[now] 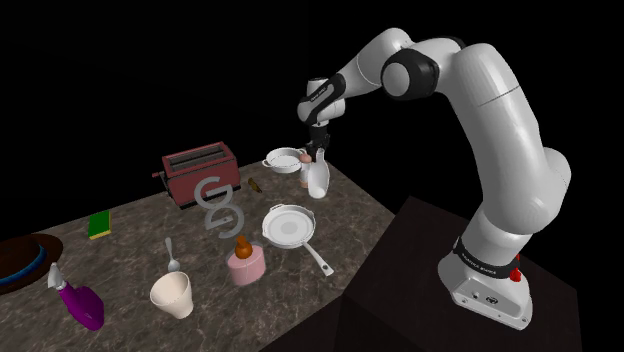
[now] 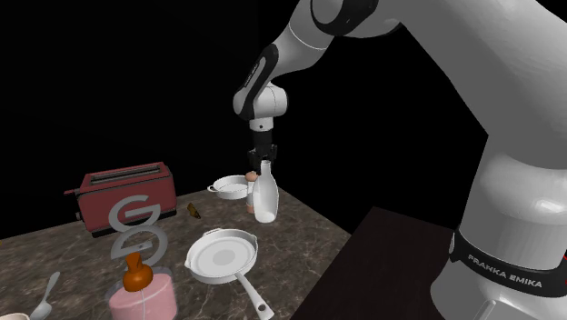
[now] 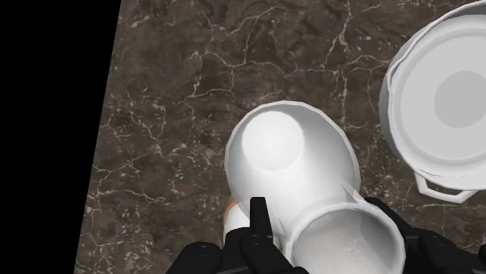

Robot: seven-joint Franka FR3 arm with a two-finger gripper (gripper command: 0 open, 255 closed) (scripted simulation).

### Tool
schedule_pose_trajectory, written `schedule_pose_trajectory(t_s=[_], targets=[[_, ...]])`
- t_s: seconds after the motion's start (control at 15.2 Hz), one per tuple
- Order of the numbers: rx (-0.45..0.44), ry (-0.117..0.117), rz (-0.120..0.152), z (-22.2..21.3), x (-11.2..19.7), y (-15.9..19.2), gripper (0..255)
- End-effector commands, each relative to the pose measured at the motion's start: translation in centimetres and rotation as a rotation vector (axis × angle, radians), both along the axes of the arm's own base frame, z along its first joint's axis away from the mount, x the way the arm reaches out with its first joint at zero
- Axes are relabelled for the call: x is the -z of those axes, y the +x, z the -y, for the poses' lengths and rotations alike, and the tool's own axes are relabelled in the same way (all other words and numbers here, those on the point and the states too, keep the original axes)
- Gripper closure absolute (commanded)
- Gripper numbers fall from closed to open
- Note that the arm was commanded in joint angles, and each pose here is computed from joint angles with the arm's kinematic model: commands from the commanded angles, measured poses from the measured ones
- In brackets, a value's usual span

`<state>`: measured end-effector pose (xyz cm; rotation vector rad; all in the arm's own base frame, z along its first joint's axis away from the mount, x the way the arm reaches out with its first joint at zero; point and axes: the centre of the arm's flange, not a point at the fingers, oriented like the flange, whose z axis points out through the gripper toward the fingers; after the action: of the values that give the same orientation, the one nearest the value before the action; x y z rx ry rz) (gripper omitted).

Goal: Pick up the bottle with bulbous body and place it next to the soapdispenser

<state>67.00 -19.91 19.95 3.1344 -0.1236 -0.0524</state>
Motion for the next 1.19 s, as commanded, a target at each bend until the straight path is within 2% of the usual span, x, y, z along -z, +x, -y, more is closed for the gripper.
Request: schedule_pose_trajectory(t_s=[0.0, 1.12], targets=[[0.000, 0.000, 0.000, 0.0, -1.0, 0.0, 255], [0.000, 0.000, 0.000, 0.0, -10.0, 0.0, 255]])
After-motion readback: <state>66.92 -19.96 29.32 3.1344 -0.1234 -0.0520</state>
